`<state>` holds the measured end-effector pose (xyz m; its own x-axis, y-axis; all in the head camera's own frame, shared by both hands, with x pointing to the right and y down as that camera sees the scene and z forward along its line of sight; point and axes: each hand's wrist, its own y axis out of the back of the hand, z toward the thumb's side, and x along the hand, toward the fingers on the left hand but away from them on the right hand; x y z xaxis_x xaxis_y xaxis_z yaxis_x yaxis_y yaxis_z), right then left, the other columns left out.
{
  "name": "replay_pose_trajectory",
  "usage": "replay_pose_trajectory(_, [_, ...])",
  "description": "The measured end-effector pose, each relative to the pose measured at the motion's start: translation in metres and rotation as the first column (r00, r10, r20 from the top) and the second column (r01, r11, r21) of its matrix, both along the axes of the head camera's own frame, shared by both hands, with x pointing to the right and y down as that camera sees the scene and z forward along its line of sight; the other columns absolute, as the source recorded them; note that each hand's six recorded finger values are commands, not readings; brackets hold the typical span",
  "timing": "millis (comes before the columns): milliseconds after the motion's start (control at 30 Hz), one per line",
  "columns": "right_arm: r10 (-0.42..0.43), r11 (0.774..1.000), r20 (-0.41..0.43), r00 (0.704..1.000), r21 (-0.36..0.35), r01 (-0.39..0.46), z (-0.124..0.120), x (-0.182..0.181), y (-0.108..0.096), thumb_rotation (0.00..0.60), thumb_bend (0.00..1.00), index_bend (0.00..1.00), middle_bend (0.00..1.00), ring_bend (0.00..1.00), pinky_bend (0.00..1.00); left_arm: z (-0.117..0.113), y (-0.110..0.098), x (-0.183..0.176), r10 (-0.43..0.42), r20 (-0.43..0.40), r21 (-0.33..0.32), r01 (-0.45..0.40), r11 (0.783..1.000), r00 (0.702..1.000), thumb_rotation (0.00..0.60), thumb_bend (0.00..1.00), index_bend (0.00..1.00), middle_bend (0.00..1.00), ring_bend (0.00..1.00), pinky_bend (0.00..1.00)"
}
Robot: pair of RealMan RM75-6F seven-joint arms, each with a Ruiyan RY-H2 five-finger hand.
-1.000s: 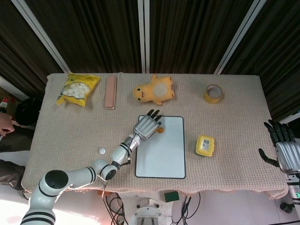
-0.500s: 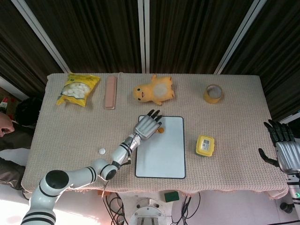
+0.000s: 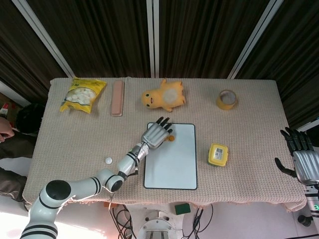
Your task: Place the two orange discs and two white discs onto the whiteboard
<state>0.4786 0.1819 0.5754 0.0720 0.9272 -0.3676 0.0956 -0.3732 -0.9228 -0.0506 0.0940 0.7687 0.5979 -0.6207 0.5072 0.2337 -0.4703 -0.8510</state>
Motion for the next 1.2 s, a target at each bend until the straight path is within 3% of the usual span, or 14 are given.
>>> replay_pose_trajectory(467, [-0.006, 1.000, 0.005, 1.000, 0.005, 0.006, -0.001, -0.003, 0.000, 0.600, 0.33, 0.00, 0.00, 0.00, 0.00, -0.014, -0.003, -0.013, -0.006, 0.002, 0.021, 0.006, 1.000, 1.000, 0.600, 0.28, 0.29, 0.16, 0.01, 0.11])
replay_pose_trajectory(700, [-0.011, 1.000, 0.013, 1.000, 0.011, 0.010, -0.003, -0.004, -0.001, 0.600, 0.33, 0.00, 0.00, 0.00, 0.00, -0.036, -0.002, -0.037, -0.033, -0.012, 0.054, 0.033, 0.998, 0.999, 0.600, 0.24, 0.29, 0.16, 0.01, 0.11])
replay_pose_trajectory(967, [-0.031, 0.999, 0.027, 0.999, 0.025, 0.030, -0.006, -0.009, -0.002, 0.600, 0.33, 0.00, 0.00, 0.00, 0.00, -0.080, 0.017, -0.113, -0.121, -0.012, 0.026, 0.121, 0.992, 0.993, 0.600, 0.24, 0.29, 0.16, 0.02, 0.11])
replay_pose_trajectory(1200, [-0.034, 0.999, 0.036, 0.999, 0.018, 0.034, -0.004, -0.010, -0.002, 0.600, 0.33, 0.00, 0.00, 0.00, 0.00, -0.101, 0.069, -0.216, -0.251, 0.054, -0.052, 0.254, 0.966, 0.966, 0.599, 0.24, 0.31, 0.17, 0.02, 0.11])
